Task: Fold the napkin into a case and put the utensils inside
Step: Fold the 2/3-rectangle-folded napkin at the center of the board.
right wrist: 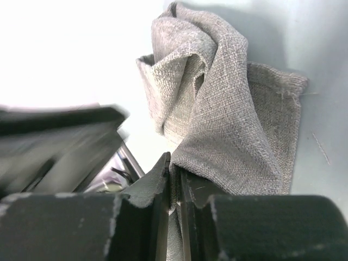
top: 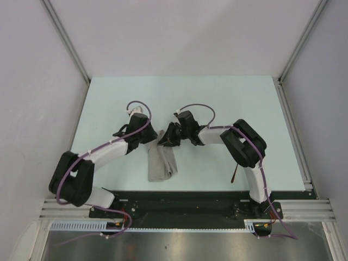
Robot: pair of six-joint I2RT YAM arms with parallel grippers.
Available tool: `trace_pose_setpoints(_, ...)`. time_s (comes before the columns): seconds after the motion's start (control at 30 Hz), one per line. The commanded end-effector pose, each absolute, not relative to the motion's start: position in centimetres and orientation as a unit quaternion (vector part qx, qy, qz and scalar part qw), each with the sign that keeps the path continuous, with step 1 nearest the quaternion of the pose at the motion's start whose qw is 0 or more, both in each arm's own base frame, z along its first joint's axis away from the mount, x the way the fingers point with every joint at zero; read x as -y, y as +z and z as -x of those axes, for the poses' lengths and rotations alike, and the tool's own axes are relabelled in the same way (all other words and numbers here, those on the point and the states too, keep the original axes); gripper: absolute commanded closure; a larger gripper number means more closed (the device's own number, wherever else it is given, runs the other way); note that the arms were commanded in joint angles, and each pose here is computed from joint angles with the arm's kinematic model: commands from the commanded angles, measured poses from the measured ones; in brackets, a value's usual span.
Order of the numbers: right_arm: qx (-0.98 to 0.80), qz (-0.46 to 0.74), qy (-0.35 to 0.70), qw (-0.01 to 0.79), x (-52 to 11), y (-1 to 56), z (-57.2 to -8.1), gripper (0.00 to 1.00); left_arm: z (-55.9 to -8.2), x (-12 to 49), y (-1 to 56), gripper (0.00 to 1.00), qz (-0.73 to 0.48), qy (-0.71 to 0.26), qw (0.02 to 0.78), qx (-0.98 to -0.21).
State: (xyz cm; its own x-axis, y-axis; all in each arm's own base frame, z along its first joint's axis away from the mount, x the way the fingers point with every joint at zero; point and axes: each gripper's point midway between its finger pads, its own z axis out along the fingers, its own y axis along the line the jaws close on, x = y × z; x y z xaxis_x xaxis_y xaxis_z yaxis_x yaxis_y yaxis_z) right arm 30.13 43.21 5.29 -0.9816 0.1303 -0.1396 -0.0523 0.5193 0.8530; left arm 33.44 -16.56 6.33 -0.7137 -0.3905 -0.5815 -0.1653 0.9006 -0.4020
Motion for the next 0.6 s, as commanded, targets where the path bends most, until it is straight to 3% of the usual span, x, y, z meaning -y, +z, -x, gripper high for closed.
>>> trace_pose_setpoints(0.0, -0.861, -0.073, 0.493, 0.105, -44.0, 5.7, -31.4, 0.85, -32.3, 16.1, 10.1, 0.60, 0.156, -0.198, 0.382, -0.889)
trace_pose_setpoints(0.13, -0.863, -0.098, 0.485, 0.098, -44.1, 5.5, -31.5, 0.83, -29.7, 16.8, 10.0, 0.48, 0.128, -0.230, 0.360, -0.895)
trace_pose_setpoints(0.2, -0.862, -0.104, 0.487, 0.095, -44.3, 5.5, -31.4, 0.81, -28.0, 18.3, 9.7, 0.46, 0.099, -0.270, 0.329, -0.900)
trace_pose_setpoints(0.33, -0.857, -0.109, 0.494, 0.098, -44.6, 5.8, -31.4, 0.81, -26.1, 18.6, 8.2, 0.44, 0.072, -0.259, 0.311, -0.912)
trace_pose_setpoints(0.57, -0.843, -0.113, 0.515, 0.102, -45.1, 6.8, -31.3, 0.80, -26.4, 19.0, 6.8, 0.44, 0.061, -0.238, 0.293, -0.924)
